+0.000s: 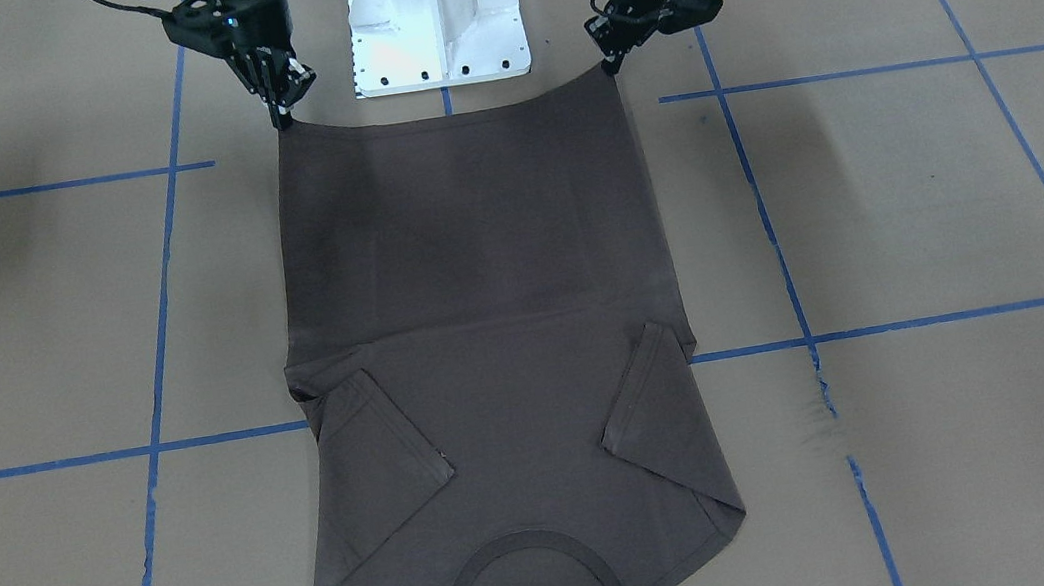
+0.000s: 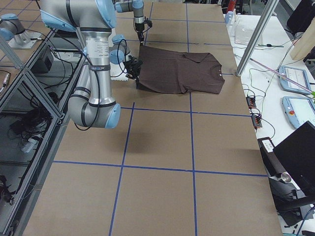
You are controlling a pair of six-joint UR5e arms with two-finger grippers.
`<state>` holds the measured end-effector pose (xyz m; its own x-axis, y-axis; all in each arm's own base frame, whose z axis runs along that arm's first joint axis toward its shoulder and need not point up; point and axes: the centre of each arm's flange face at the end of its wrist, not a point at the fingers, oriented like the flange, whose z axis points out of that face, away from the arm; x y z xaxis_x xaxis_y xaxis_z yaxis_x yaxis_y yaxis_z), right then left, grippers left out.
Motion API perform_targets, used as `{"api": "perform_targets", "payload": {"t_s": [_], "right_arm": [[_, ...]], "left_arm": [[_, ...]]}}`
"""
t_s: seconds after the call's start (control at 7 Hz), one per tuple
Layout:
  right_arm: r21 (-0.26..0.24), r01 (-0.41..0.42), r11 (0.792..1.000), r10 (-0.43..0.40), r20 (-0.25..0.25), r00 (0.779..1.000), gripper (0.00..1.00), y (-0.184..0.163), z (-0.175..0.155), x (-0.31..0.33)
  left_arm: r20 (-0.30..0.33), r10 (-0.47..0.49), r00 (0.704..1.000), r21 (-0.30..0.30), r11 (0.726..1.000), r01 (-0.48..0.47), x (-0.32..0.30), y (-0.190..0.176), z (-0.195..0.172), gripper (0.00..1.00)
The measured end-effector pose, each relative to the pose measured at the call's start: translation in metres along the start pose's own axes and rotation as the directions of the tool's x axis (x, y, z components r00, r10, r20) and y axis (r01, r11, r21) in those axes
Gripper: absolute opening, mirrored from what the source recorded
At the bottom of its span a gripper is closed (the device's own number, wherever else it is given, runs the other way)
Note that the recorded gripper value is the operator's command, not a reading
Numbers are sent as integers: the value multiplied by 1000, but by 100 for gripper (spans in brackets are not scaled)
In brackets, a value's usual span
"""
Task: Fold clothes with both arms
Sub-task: 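Lift both hem corners and fold them toward the collar with both grippers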
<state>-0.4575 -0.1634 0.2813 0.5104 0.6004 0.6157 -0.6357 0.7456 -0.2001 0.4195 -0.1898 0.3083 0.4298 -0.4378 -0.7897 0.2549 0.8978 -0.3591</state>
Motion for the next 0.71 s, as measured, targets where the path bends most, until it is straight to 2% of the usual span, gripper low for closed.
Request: {"api": "perform_targets", "payload": {"t_s": [0.29, 0.43, 0.57, 0.71], "right_arm": [[-27, 22, 999, -22, -9, 1000, 0, 3, -23, 10], [-33, 7, 999, -7, 7, 1000, 0, -6, -34, 6], [-24, -20, 1000, 21, 30, 999, 0, -23, -41, -3], [-1, -26, 1000, 26, 60, 998, 0, -42, -44, -24]], "left_arm": [[-35, -154, 987, -80, 985, 151, 12, 19, -48, 0], [-49, -203, 978, -101, 975, 197, 19, 25, -66, 0], [-52, -227, 972, -101, 970, 221, 24, 26, -74, 0], [-56, -220, 974, -68, 974, 216, 28, 15, -74, 0]]}}
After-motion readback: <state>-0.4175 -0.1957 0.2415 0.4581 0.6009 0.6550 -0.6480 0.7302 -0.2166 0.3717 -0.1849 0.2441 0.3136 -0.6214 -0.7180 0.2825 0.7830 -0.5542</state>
